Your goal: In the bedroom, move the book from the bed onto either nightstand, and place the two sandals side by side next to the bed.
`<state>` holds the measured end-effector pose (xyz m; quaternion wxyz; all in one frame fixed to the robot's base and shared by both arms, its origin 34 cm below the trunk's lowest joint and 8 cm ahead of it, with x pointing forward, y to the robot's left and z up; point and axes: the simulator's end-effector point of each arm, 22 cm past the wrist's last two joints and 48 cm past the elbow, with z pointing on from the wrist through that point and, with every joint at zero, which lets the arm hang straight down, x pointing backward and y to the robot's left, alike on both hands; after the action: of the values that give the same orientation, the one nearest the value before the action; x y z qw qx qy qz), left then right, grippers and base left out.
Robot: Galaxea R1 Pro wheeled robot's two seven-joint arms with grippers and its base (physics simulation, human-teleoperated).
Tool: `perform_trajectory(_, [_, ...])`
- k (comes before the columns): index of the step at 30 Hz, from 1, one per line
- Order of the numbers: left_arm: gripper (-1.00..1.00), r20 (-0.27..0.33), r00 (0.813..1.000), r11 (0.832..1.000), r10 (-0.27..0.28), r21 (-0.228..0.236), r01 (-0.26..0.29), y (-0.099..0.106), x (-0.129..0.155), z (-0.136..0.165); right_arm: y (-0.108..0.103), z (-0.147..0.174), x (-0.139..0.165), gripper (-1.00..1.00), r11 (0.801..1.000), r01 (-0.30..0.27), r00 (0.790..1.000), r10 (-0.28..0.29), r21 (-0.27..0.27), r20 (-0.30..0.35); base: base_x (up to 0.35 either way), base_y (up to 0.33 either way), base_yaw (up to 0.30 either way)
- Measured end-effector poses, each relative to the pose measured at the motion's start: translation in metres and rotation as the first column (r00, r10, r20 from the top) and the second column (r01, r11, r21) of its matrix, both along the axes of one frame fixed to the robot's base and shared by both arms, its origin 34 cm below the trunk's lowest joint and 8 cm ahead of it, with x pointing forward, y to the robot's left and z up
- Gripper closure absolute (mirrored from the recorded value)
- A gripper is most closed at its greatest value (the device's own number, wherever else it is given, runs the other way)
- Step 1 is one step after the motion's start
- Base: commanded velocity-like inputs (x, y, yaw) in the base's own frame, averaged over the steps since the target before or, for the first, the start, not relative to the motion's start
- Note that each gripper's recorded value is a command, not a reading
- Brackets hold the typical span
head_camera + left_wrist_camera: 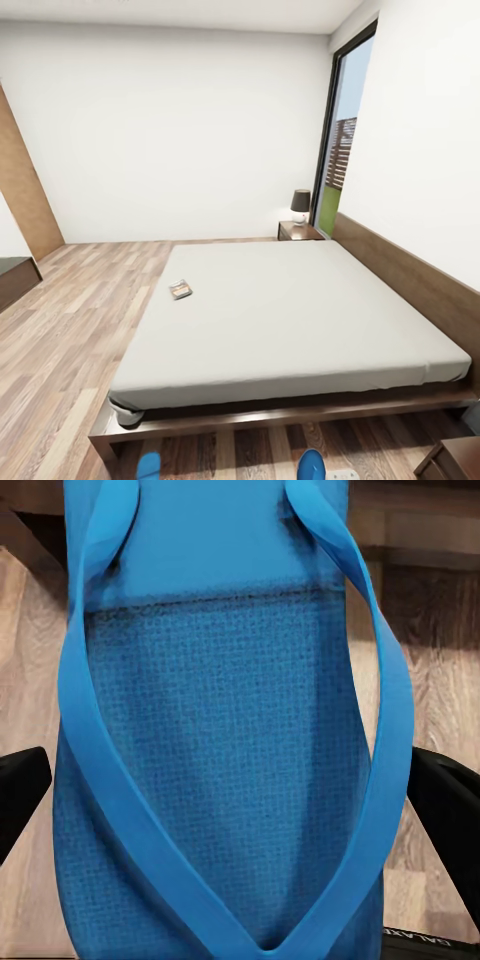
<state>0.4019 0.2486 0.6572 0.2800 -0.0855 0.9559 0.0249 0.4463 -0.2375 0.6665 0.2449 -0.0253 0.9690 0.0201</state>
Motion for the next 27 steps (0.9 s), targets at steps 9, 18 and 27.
perform_trajectory(9, [1.0,0.0,1.0,1.0,0.0,0.0,0.0,0.0,0.0,0.0,0.0,-0.0001,-0.0001,1.0,1.0,0.0,1.0,0.0,0.0,0.0,-0.002,-0.023,0.078])
perform_trajectory(18, [1.0,0.0,1.0,1.0,0.001,0.001,-0.001,0.0008,0.0,0.0,-0.0003,0.0,0.0,1.0,1.0,0.001,1.0,-0.001,0.0,0.0,-0.015,-0.073,0.15])
perform_trajectory(27, [1.0,-0.002,0.999,0.999,-0.032,0.007,0.032,-0.0025,0.0001,-0.0002,-0.0012,-0.0001,-0.0001,1.0,1.0,0.001,1.0,-0.001,-0.001,0.0,-0.001,-0.006,0.013])
